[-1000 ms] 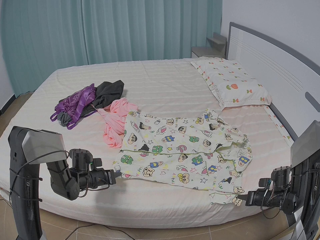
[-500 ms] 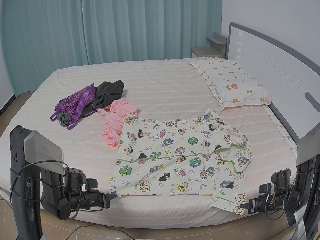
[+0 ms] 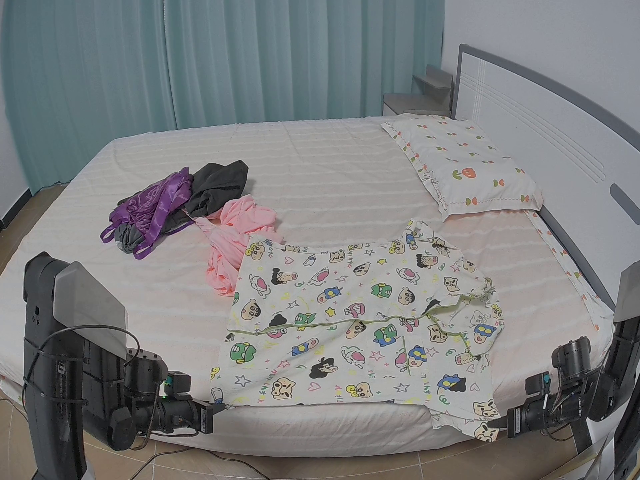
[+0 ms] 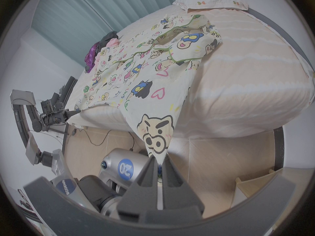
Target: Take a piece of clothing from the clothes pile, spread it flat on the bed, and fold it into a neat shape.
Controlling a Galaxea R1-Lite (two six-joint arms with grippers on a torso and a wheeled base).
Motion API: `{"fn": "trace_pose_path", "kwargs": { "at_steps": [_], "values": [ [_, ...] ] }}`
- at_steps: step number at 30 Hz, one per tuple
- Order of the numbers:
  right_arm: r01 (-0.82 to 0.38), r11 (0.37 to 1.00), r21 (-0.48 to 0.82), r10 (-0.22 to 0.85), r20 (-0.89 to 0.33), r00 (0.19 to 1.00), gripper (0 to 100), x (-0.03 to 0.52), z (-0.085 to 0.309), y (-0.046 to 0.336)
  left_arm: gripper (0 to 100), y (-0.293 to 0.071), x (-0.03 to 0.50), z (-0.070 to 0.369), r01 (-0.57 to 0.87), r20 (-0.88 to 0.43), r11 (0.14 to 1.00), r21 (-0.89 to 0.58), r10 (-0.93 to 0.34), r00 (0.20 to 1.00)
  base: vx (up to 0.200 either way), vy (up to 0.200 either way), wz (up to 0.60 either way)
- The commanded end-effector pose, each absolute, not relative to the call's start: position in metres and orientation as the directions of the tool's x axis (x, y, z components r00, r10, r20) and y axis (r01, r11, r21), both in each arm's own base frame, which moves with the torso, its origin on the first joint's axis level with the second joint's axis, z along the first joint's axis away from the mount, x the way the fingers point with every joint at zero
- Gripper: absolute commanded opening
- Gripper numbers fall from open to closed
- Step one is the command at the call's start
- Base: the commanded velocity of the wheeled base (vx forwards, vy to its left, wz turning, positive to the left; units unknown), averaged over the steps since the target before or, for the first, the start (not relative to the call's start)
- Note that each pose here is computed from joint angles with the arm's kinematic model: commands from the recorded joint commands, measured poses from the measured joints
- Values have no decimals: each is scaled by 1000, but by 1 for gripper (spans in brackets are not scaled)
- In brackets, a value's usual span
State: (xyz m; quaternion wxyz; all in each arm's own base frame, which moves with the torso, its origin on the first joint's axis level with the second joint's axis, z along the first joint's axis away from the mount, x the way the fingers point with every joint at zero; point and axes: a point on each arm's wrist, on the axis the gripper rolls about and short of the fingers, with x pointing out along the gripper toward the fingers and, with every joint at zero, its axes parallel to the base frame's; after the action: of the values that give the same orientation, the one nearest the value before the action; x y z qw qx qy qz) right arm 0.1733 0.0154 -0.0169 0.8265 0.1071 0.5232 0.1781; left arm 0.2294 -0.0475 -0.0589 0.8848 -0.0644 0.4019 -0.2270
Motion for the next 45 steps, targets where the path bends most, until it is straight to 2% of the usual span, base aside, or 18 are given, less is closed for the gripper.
{"fn": "trace_pose_path", "kwargs": {
  "at_steps": [1, 15, 25, 27, 30, 36, 45],
  "values": [
    [-227, 909, 351, 414, -827, 380, 0, 164, -8, 14, 0, -45, 213, -58, 340, -709, 889, -307, -452, 542, 0, 0, 0],
    [-257, 899, 354, 424, -848, 317, 0, 152, -4, 14, 0, -42, 203, -60, 294, -738, 900, -322, -433, 518, 0, 0, 0],
    [-300, 878, 374, 473, -776, 417, 0, 151, 16, 15, 0, -57, 209, -38, 255, -674, 881, -398, -470, 569, 0, 0, 0],
    [-284, 878, 385, 476, -759, 443, 0, 153, 21, 15, 0, -58, 220, -34, 218, -651, 886, -409, -451, 611, 0, 0, 0],
    [-262, 878, 402, 479, -737, 476, 0, 157, 27, 15, 0, -60, 237, -23, 141, -637, 872, -469, -444, 629, 0, 0, 0],
    [-259, 872, 415, 488, -716, 499, 0, 161, 32, 16, 0, -67, 259, 9, 36, -701, 861, -508, -437, 563, 0, 0, 0],
    [-251, 872, 420, 486, -683, 545, 0, 164, 41, 13, 0, -71, 275, 33, -95, -772, 850, -519, -418, 479, 0, 0, 0]
  ]
}}
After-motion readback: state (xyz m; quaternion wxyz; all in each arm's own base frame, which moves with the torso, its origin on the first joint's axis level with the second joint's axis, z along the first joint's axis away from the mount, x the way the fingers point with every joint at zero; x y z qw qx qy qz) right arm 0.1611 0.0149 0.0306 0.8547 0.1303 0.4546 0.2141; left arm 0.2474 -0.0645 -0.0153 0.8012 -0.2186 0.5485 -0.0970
